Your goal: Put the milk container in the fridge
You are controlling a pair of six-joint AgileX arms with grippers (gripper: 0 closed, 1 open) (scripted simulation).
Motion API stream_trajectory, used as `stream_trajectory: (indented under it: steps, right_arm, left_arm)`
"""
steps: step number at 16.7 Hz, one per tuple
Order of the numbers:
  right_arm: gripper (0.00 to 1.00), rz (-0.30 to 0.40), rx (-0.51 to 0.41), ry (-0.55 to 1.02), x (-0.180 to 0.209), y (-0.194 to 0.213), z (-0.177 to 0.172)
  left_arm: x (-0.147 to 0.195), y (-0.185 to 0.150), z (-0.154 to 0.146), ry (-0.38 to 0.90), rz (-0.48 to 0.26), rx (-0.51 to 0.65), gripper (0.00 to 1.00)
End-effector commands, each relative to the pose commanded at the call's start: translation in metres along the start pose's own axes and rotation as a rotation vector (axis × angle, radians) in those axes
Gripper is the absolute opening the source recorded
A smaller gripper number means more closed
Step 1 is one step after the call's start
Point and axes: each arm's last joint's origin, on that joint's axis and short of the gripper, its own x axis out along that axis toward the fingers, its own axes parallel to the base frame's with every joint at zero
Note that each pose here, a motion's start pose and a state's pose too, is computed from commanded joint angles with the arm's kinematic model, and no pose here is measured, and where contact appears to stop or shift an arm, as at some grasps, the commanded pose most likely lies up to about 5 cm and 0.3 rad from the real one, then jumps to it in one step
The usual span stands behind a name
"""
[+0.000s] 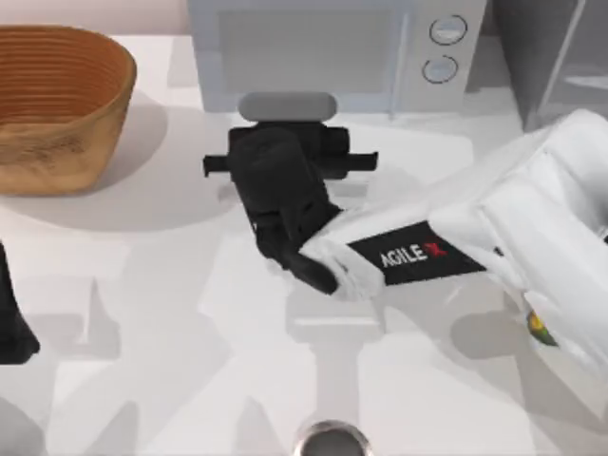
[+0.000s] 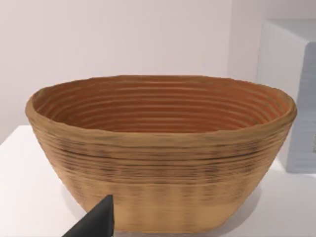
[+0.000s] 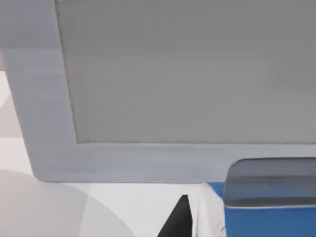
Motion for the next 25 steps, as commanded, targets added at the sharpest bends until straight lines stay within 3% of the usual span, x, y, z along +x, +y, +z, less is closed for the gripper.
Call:
stream_trajectory:
  steps: [5,14,19,25]
  right_arm:
    - [0.0,-0.002,-0.001,-0.001,-0.02,-0.004,0.079]
    - [0.0,0.019,0.004,0.008,-0.025,-0.021,0.095]
    - [0.0,0.082,0.006,0.054,-0.051,-0.107,0.129]
    - [0.0,0.134,0.05,0.003,-0.153,-0.248,0.152]
  left_arm:
    - [0.0,0.0,0.0,0.0,0.0,0.0,1.0]
    - [0.0,0.0,0.0,0.0,0.0,0.0,1.0]
    - [0.0,0.0,0.0,0.0,0.0,0.0,1.0]
    - [0.0,0.0,0.0,0.0,0.0,0.0,1.0]
